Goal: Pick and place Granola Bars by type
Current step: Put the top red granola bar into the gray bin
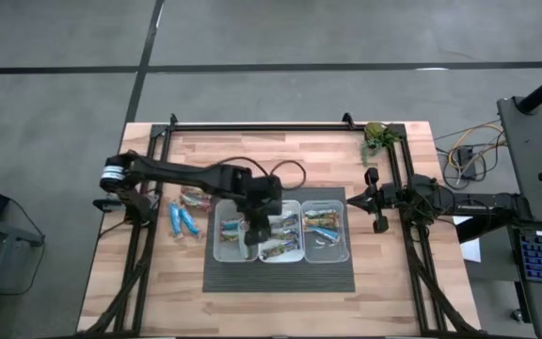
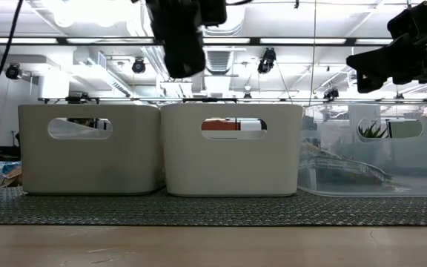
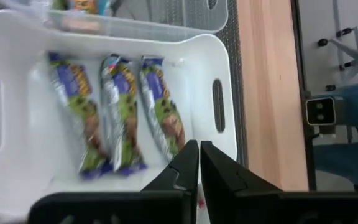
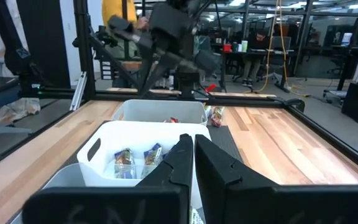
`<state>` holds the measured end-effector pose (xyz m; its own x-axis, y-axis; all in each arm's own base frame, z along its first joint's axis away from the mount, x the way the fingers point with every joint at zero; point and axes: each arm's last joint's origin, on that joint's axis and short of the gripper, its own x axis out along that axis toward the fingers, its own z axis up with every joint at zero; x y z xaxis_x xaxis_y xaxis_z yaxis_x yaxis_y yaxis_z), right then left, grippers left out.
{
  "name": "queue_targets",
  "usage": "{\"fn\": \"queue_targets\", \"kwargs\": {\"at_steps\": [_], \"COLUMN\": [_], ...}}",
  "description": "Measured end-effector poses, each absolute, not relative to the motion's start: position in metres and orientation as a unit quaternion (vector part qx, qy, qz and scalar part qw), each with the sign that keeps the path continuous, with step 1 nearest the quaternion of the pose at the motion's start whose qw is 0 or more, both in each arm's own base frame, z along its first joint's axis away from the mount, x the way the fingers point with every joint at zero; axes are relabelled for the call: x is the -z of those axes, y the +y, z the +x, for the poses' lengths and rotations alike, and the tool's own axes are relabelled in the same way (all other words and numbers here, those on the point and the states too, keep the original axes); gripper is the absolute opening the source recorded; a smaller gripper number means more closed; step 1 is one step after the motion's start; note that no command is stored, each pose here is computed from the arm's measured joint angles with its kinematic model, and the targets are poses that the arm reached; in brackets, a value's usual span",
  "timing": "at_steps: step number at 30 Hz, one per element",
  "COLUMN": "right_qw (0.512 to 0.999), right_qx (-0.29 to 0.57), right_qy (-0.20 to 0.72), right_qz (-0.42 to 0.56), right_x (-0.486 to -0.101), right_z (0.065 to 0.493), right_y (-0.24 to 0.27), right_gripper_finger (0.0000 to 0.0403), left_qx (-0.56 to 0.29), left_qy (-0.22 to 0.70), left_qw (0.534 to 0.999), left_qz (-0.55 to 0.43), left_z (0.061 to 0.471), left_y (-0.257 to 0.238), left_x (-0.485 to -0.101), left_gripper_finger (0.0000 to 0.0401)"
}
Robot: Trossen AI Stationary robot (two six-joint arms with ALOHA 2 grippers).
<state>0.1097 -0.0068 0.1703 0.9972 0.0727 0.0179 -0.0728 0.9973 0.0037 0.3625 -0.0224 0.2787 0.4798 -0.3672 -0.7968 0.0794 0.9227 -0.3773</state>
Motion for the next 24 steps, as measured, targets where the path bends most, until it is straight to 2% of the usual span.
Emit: {"fn": "queue_targets", "kwargs": {"at_steps": [6, 17, 24], "right_qw": [0.999, 0.999, 0.999], "right_qx": [-0.037, -0.037, -0.037], "right_qy": [-0.009, -0.009, -0.009], "right_qz": [0.002, 0.002, 0.002], "right_x": [-0.17, -0.17, -0.17], "right_z": [0.11, 0.11, 0.11], "right_y": [-0.007, -0.007, -0.007], "right_gripper_finger": [0.0009, 0.0009, 0.0009], "left_qx": [0.126, 0.081, 0.014], "left_qy": [0.515, 0.536, 0.533], "left_qw": [0.837, 0.835, 0.843], "left_qz": [-0.132, -0.091, -0.076], "left_z": [0.336, 0.281, 0.248], "left_y": [-0.011, -0.001, 0.01], "left_x": [-0.295, -0.285, -0.282], "left_gripper_finger": [0.0, 0.0, 0.0]}}
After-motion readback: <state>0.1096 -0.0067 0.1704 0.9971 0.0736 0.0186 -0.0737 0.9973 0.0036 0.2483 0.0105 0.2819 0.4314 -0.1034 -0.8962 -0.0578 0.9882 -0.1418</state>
